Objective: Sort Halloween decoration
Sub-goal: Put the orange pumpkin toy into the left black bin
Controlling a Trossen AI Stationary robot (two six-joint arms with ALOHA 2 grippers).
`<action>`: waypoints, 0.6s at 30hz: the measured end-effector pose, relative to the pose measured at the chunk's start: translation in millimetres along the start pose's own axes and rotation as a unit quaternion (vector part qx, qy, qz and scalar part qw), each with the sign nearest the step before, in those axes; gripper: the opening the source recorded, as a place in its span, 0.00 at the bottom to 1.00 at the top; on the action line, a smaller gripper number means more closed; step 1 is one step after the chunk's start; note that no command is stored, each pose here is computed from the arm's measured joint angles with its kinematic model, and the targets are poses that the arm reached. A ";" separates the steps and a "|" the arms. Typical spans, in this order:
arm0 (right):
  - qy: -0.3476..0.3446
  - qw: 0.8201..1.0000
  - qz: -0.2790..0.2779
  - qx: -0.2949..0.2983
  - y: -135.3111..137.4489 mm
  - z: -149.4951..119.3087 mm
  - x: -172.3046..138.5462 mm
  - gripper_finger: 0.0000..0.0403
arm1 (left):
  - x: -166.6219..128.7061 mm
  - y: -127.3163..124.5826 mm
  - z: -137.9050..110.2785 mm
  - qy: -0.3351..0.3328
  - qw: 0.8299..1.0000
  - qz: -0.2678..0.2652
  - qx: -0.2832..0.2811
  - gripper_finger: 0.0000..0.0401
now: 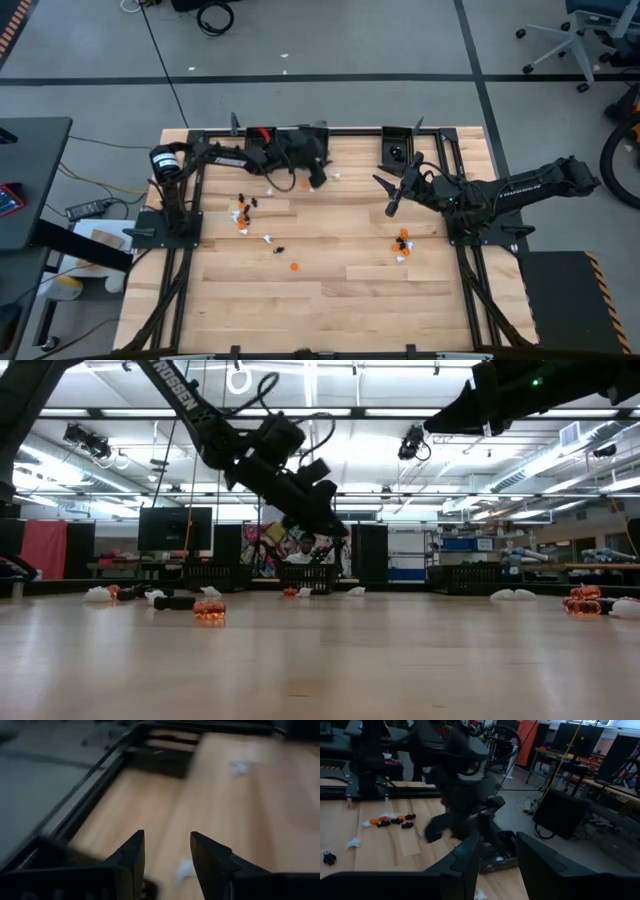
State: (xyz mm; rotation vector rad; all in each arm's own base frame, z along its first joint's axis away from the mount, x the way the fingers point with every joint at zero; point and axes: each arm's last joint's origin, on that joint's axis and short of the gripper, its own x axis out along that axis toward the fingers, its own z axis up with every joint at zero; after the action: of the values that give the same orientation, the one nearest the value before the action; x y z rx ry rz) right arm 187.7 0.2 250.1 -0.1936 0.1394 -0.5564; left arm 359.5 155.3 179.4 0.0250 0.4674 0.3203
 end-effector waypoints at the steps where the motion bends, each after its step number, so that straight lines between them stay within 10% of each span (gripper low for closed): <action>1: 0.002 1.000 0.000 -0.001 0.1 -0.4 0.0 0.33 | 0.1 -7.9 2.1 -0.005 1.000 -0.009 0.021 0.34; 18: 0.009 1.000 0.006 0.006 0.8 -2.1 -0.1 0.33 | -9.2 -77.4 -28.0 0.096 0.977 -0.125 0.145 0.33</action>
State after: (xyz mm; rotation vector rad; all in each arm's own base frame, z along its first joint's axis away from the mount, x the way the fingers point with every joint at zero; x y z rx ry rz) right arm 187.6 0.6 247.9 -0.1753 0.1547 -0.5463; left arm 362.3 77.6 150.9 0.2200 0.6998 0.0043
